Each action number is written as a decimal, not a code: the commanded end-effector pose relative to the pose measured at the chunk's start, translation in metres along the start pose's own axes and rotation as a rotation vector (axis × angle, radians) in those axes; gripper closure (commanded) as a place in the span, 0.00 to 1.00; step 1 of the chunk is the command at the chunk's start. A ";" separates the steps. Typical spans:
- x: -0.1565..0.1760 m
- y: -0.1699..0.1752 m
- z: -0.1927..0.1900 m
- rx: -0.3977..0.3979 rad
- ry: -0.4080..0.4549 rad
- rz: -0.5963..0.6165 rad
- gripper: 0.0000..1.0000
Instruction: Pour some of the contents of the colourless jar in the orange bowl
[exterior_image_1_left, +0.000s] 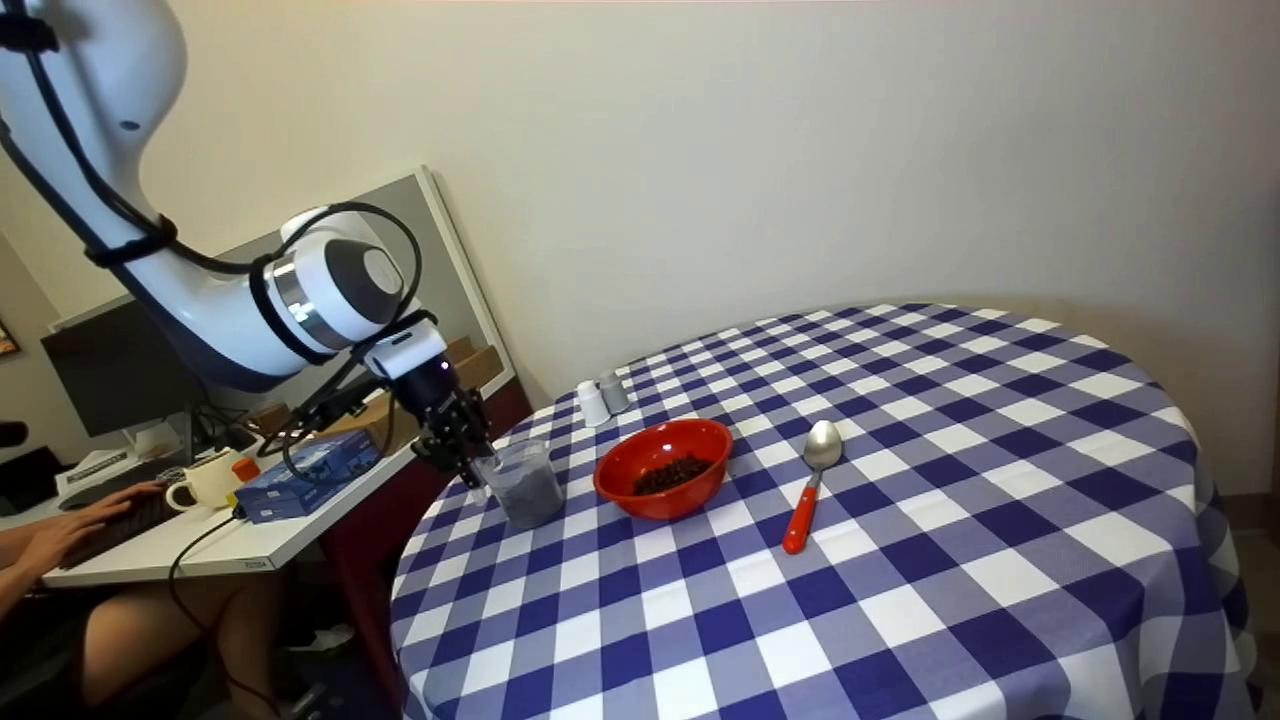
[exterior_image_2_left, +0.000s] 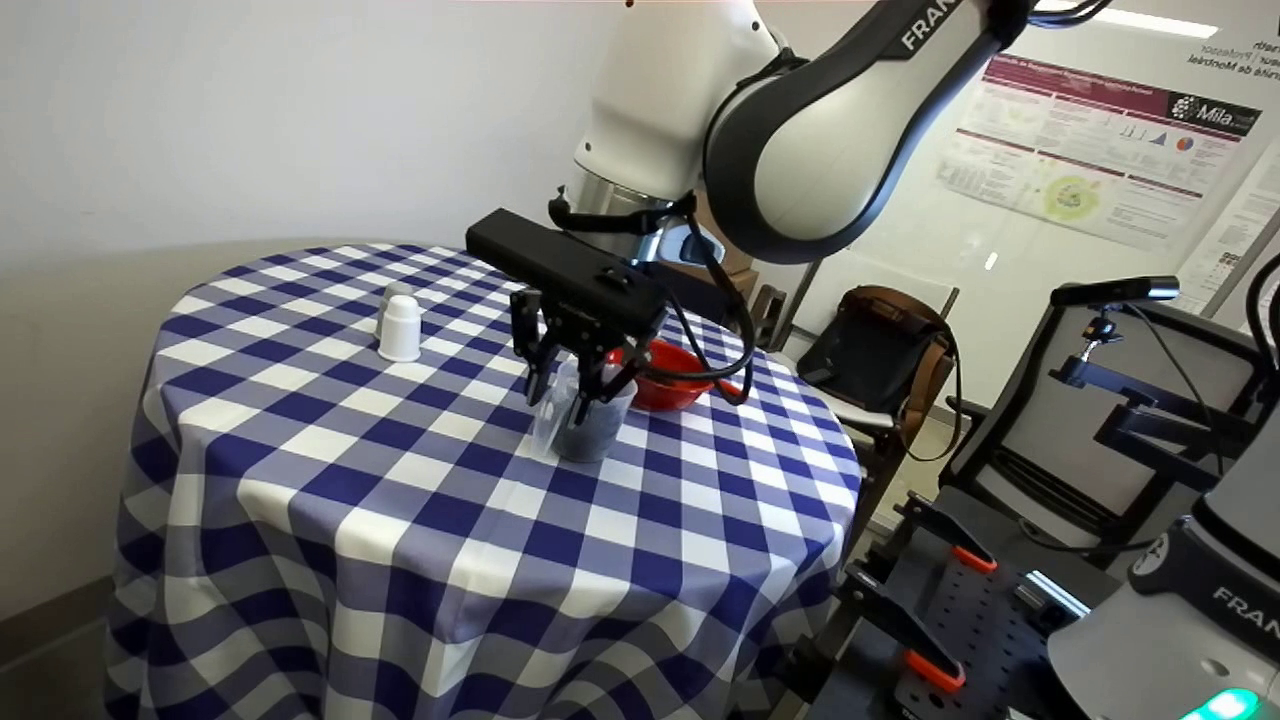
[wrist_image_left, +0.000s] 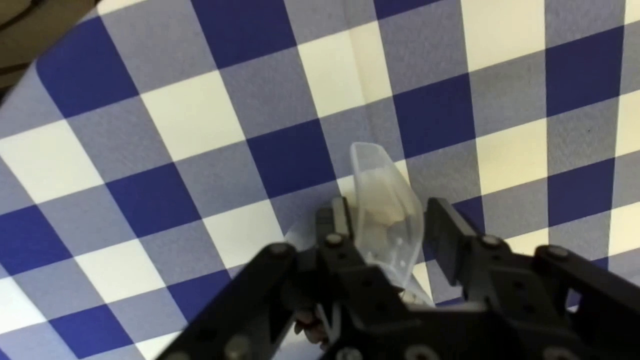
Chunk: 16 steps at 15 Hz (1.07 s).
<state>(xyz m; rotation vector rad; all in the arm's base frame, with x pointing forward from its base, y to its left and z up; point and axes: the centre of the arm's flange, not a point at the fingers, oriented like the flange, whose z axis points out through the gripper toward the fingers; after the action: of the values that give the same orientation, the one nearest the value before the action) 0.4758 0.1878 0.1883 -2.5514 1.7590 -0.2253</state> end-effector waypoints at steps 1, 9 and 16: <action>-0.012 -0.002 0.003 0.011 0.007 -0.024 0.87; -0.013 0.006 -0.014 -0.007 -0.031 -0.184 0.90; 0.046 0.023 -0.078 -0.002 0.001 -0.523 0.90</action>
<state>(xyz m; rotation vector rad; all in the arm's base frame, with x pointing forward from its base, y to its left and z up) 0.4682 0.1736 0.2188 -2.8703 1.2181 -0.2046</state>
